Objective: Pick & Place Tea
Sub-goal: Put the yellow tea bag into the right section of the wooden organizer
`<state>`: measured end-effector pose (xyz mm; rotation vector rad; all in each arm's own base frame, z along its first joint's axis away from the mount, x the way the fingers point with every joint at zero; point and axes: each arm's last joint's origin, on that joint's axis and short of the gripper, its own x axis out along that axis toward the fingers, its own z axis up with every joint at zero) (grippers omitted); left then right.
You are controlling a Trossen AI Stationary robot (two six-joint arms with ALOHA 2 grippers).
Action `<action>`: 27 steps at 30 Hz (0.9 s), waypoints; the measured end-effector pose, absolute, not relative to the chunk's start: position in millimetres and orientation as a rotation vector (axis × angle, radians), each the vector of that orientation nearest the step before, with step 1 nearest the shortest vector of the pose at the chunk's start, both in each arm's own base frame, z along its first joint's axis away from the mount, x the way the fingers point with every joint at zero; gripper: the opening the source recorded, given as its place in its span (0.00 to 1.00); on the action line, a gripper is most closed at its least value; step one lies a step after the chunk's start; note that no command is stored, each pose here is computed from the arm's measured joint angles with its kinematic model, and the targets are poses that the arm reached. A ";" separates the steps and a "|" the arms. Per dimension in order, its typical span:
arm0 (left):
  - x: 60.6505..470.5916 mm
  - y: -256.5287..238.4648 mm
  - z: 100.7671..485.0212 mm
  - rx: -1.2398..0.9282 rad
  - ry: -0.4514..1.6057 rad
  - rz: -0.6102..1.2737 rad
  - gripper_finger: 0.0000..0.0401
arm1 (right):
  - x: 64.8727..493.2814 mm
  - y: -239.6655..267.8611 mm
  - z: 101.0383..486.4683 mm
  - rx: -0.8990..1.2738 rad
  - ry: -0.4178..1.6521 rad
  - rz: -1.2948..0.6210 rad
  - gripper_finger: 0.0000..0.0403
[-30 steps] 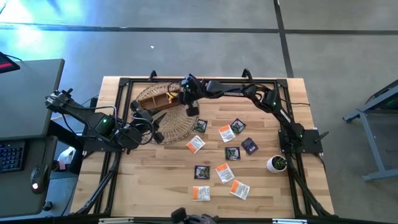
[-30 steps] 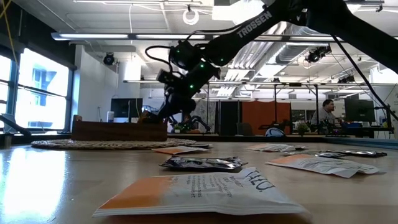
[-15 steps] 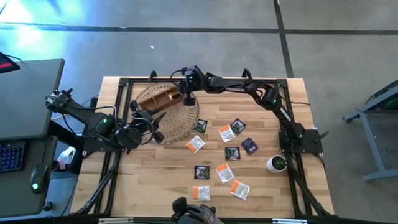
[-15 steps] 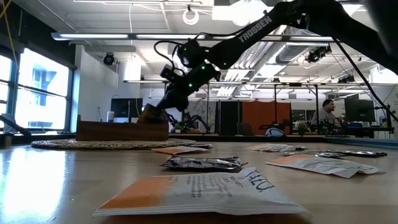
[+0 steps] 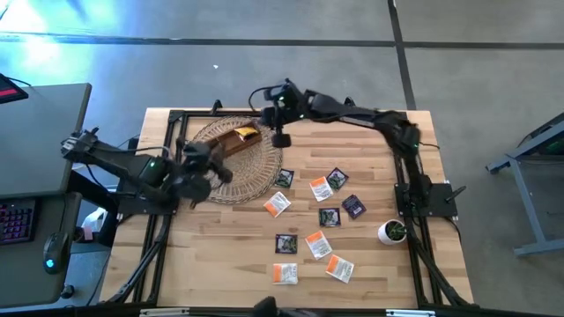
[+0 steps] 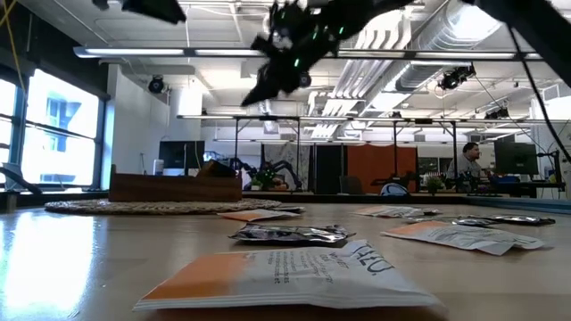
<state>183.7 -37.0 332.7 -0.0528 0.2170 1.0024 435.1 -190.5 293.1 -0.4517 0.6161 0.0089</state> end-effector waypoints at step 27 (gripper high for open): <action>240.6 181.7 219.5 -0.508 0.852 1.071 0.24 | 239.3 -91.5 299.2 -0.316 0.304 -0.072 0.00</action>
